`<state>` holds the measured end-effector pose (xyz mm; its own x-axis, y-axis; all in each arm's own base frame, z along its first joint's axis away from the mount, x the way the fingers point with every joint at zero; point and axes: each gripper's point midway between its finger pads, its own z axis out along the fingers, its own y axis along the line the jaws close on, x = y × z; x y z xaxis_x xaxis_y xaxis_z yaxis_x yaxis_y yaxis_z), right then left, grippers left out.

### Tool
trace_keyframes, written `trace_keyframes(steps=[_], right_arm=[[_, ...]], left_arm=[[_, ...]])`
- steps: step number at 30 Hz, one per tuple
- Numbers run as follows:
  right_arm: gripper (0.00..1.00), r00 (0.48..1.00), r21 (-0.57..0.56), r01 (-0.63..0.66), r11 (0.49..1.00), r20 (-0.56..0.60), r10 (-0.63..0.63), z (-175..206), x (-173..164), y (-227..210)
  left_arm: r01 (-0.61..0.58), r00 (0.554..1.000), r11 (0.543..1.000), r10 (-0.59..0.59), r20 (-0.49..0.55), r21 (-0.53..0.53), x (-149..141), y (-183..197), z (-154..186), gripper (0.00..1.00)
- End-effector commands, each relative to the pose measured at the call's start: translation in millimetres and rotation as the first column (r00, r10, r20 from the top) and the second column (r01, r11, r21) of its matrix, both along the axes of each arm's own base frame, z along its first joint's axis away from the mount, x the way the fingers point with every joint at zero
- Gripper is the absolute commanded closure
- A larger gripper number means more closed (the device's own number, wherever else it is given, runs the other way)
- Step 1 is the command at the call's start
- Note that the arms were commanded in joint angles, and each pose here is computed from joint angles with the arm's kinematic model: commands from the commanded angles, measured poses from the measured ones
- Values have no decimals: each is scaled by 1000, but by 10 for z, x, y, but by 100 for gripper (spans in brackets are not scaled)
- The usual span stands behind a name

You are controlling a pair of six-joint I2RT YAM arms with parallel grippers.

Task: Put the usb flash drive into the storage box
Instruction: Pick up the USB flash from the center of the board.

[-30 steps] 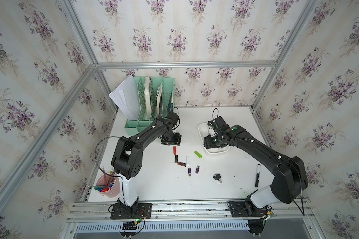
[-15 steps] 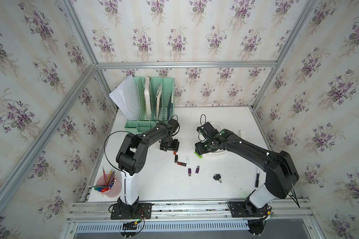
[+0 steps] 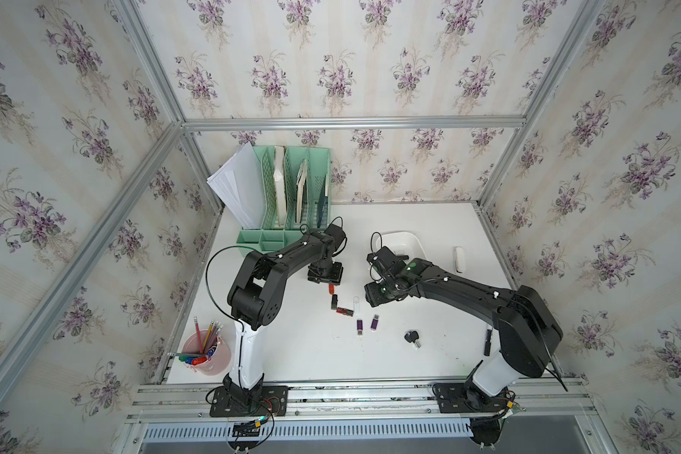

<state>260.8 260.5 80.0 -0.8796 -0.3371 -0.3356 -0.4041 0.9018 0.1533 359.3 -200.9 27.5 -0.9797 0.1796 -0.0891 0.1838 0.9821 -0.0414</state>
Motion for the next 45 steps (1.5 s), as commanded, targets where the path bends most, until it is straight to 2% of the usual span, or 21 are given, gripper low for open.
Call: trace_keyframes(steps=[1, 4, 10, 11, 16, 24, 35, 45], right_arm=[[38, 999, 6, 46, 999, 16, -46, -5, 5, -15], [38, 998, 1, 67, 998, 11, -67, -50, -64, -37], [38, 996, -1, 87, 996, -7, -87, -144, -234, -65], [39, 996, -7, 89, 996, -9, -89, -160, -255, -78], [39, 994, -9, 108, 994, -30, -108, -203, -377, -77], [39, 978, -41, 192, 981, -73, -194, -293, -508, -89], [38, 974, -70, 198, 978, -101, -205, -444, -599, -8], [41, 963, -133, 234, 963, -104, -249, -621, -587, -67]], left_arm=[[-11, 1000, 999, 11, 0, 43, -20, 41, -22, 33], [-12, 1000, 998, 12, 2, 59, -30, 54, -52, 35], [-13, 1000, 998, 13, -5, 67, -29, 45, -110, 44], [-13, 1000, 997, 13, -5, 69, -26, 46, -118, 50], [-6, 1000, 997, 8, -18, 75, -49, 44, -173, 55], [-1, 999, 998, 3, -35, 64, -89, 18, -237, 65], [4, 999, 998, -2, -40, 65, -112, 27, -249, 73], [5, 999, 998, -2, -46, 69, -153, 54, -260, 73]])
